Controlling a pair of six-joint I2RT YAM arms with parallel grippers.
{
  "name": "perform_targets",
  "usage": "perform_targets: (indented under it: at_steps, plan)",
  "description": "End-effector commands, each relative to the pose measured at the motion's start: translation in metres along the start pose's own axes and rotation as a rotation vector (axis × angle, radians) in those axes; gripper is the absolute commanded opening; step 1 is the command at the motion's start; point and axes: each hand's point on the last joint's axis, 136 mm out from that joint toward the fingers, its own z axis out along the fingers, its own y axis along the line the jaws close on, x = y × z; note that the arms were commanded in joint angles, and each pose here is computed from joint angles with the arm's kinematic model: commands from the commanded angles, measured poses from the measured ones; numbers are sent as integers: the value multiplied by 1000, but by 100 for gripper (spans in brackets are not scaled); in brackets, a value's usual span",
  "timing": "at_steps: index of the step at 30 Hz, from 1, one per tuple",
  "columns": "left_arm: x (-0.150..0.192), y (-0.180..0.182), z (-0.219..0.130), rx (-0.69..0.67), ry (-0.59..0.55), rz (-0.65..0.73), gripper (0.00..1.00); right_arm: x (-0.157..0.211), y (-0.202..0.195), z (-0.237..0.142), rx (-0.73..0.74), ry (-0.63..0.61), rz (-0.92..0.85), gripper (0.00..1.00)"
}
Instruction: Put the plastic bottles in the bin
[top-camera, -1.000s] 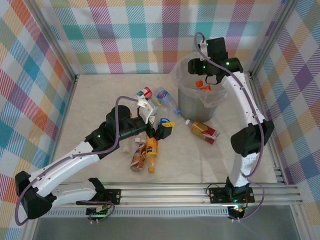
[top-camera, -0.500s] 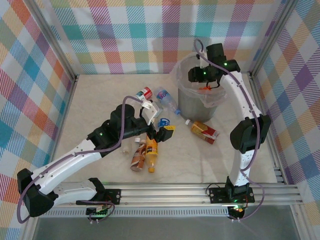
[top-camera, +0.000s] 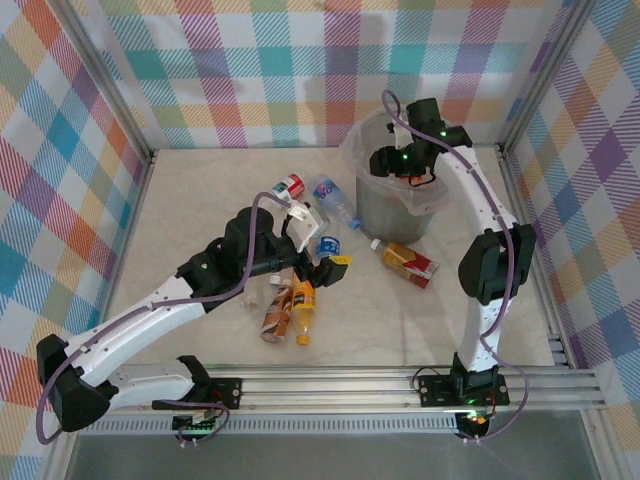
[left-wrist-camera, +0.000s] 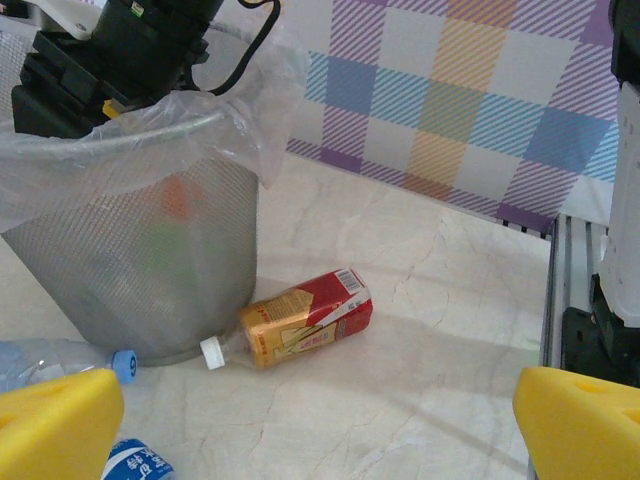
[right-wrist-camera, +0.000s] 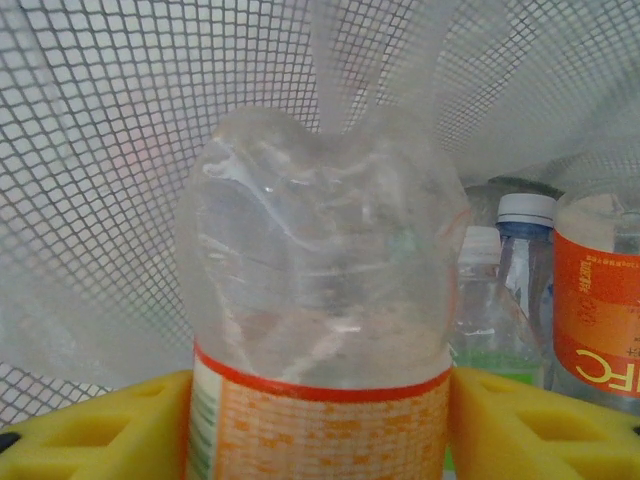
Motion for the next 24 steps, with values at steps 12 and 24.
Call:
perform_targets:
  at_steps: [12, 24]
  plan:
    - [-16, -5, -4, 20, -32, 28, 100, -1, 2, -6, -11, -5, 3, 71]
    - [-19, -3, -9, 6, -43, 41, 100, -16, 19, -73, -14, -172, -33, 69]
